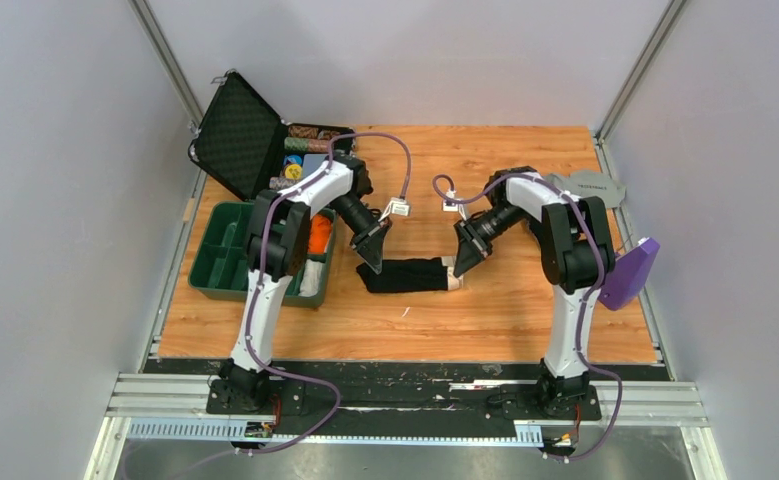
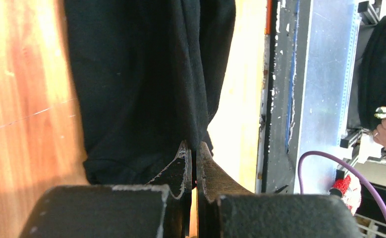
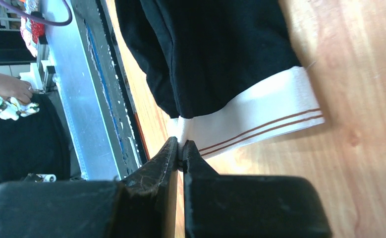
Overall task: Roll the underwear
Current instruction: Fold the underwear at the center of the board.
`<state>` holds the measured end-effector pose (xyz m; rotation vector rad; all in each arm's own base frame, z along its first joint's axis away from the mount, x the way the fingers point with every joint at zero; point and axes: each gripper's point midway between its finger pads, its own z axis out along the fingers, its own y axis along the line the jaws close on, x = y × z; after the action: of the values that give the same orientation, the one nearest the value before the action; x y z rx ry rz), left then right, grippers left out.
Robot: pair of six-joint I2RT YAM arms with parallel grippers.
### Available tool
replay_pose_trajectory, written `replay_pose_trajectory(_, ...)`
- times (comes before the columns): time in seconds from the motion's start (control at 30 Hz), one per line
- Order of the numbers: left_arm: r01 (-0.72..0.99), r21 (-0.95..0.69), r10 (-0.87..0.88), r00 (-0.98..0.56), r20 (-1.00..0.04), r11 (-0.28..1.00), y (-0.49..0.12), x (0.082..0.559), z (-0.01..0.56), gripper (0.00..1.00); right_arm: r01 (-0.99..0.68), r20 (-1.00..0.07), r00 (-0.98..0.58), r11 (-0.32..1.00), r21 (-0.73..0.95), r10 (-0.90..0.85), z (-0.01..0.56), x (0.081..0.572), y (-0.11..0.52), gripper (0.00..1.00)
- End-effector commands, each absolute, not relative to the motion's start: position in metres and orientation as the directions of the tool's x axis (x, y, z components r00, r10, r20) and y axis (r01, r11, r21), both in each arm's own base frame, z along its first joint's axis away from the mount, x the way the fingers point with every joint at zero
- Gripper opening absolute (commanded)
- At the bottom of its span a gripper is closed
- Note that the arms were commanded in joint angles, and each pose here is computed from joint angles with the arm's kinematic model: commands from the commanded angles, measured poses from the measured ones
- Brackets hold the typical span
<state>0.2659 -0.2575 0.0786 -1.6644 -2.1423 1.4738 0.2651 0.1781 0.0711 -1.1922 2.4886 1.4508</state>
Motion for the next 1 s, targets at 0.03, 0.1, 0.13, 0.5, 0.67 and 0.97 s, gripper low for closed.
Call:
replay_pose_trajectory(0.03,0.659,-0.751,0.776,-0.498,-0.388,0.047,-0.247,0.272,0.087,0.00,-0.556,-0.327,-0.760,0.301,0.775,-0.562,0.079,0.286,0.180,0.00)
replay_pose_trajectory(0.1,0.662,-0.747,0.769,-0.506,-0.391,0.056,-0.246,0.278,0.085,0.00,-0.539,-0.318,-0.771,0.301,0.786,-0.551,0.079,0.292,0.180,0.00)
replay_pose_trajectory(0.13,0.660,-0.749,0.764,-0.514,-0.389,0.063,-0.244,0.281,0.085,0.00,-0.537,-0.319,-0.774,0.300,0.788,-0.547,0.080,0.295,0.181,0.00)
replay_pose_trajectory(0.5,0.606,-0.787,0.753,-0.569,-0.330,0.112,-0.239,0.287,0.067,0.00,-0.457,-0.260,-0.823,0.315,0.832,-0.505,0.074,0.320,0.192,0.00)
replay_pose_trajectory(0.67,0.587,-0.800,0.750,-0.583,-0.311,0.125,-0.237,0.284,0.064,0.00,-0.468,-0.280,-0.820,0.303,0.830,-0.500,0.081,0.328,0.202,0.00)
replay_pose_trajectory(0.97,0.596,-0.785,0.719,-0.620,-0.313,0.172,-0.232,0.291,0.064,0.00,-0.463,-0.270,-0.835,0.347,0.815,-0.480,0.079,0.345,0.213,0.00)
